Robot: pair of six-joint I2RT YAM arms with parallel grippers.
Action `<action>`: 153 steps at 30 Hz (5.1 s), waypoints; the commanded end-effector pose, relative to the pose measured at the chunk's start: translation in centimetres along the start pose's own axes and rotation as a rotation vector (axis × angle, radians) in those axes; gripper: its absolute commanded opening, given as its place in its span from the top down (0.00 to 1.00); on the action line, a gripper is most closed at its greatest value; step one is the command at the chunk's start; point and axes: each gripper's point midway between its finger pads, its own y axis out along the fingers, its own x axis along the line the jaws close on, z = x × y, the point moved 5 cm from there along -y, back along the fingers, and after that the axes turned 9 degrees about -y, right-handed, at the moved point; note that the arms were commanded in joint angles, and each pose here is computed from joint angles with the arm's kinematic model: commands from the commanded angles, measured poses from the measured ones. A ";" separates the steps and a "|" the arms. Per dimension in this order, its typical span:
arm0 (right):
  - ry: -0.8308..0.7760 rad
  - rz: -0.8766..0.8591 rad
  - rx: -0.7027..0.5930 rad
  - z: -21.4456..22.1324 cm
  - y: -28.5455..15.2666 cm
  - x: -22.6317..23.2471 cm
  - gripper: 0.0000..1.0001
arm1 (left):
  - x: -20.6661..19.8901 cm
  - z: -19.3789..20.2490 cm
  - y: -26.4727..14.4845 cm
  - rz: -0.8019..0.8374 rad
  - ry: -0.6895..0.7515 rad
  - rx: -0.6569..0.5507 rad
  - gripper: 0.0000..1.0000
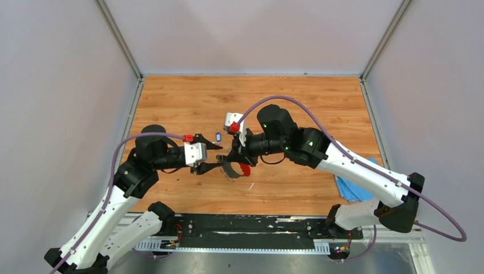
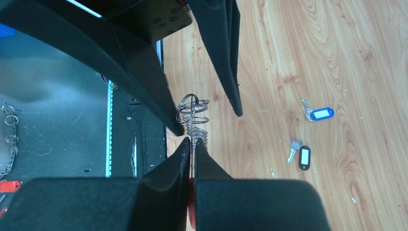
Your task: Put the keys on the keyring
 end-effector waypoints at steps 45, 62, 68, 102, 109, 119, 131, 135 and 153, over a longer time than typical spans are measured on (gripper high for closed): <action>-0.001 -0.134 -0.085 -1.3 -0.5 2.7 1.00 | -0.1 -1.9 -2.6 -0.125 0.210 -0.038 0.50; 0.010 -0.147 -0.069 -1.7 -0.3 2.6 1.00 | -2.7 -1.9 -3.0 0.034 0.255 -0.059 0.62; 0.011 -0.148 -0.060 -1.7 -0.3 2.6 1.00 | -2.8 -1.8 -2.9 0.055 0.269 -0.053 0.63; 0.059 -0.160 -0.005 -0.9 0.5 2.4 1.00 | -3.3 -1.3 -3.4 0.078 0.353 -0.030 1.00; 0.075 -0.185 0.009 -0.8 0.4 2.7 1.00 | -3.1 -1.3 -3.6 0.075 0.439 -0.022 1.00; 0.092 -0.242 0.028 -0.7 0.5 3.3 1.00 | -2.8 -0.7 -3.5 0.065 0.509 -0.005 0.73; 0.098 -0.266 0.046 -0.9 0.5 3.3 1.00 | -3.9 0.0 -3.9 0.099 0.502 -0.004 0.63; 0.100 -0.278 0.046 -1.0 0.5 3.5 1.00 | -4.0 0.8 -3.8 0.113 0.524 0.014 0.63; 0.123 -0.321 0.067 -0.7 1.2 3.7 1.00 | -4.0 -0.2 -3.6 0.143 0.605 -0.021 0.73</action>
